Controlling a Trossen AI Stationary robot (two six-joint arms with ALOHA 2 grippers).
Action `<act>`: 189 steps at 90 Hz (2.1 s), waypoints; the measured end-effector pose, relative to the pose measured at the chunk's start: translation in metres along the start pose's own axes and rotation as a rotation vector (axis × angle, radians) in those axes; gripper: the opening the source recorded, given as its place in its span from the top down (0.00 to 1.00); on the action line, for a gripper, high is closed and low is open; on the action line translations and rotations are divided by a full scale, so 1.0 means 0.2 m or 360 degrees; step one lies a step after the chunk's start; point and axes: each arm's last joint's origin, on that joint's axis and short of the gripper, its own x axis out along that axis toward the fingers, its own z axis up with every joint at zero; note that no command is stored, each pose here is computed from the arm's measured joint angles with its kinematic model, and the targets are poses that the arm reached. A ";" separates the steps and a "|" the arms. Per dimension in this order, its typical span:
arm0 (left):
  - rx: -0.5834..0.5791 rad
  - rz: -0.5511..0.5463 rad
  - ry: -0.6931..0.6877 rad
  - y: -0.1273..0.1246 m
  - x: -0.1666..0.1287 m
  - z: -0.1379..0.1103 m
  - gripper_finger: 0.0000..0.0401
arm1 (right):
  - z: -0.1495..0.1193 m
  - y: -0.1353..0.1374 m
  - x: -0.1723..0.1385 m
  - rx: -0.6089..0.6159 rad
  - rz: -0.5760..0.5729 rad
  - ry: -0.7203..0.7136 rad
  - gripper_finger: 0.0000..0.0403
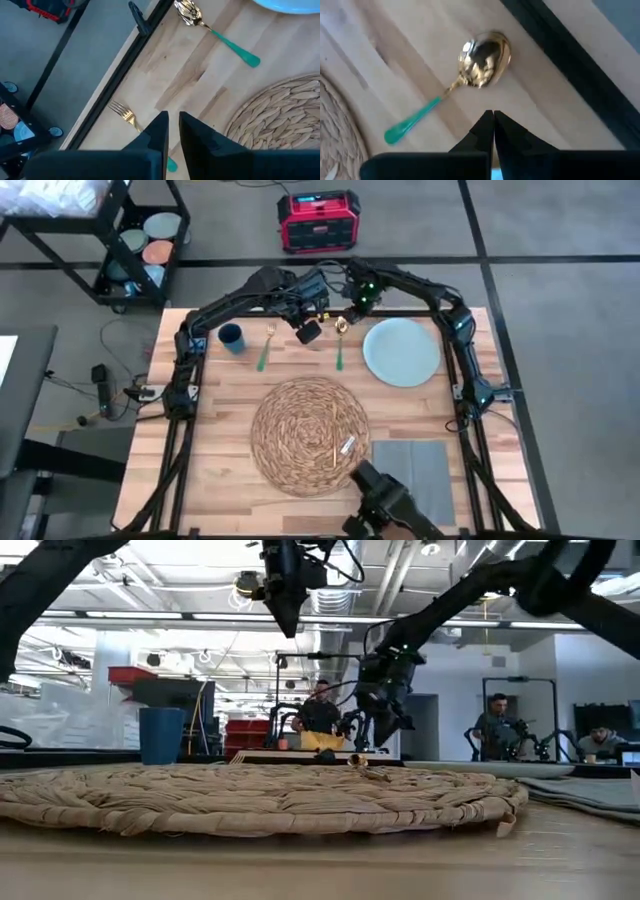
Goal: Set table place
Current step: Put the green spoon on the brown placemat to the right of the gold table knife
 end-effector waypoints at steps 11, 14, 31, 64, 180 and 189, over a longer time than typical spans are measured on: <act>0.0005 -0.0006 -0.0024 0.00 -0.03 -0.01 0.93 | 0.00 -0.04 0.06 0.0025 0.0001 0.0172 1.00; 0.0013 -0.0008 -0.0033 0.01 -0.05 -0.02 0.93 | 0.00 -0.04 0.06 0.0029 -0.0020 0.0187 1.00; 0.0026 -0.0016 -0.0085 0.03 -0.12 -0.04 0.93 | 0.03 -0.05 0.07 0.0034 -0.0035 0.0138 1.00; -0.0006 -0.0035 -0.0216 0.10 -0.29 -0.12 0.93 | 0.06 -0.06 0.11 0.0125 0.0000 0.0144 1.00; 0.0039 -0.0043 -0.0399 0.20 -0.51 -0.25 0.93 | 0.19 0.01 -0.17 -0.0222 0.0040 -0.0194 0.84; 0.0032 -0.0044 -0.0399 0.20 -0.51 -0.25 0.93 | 0.19 0.01 -0.15 -0.0171 0.0017 -0.0179 0.73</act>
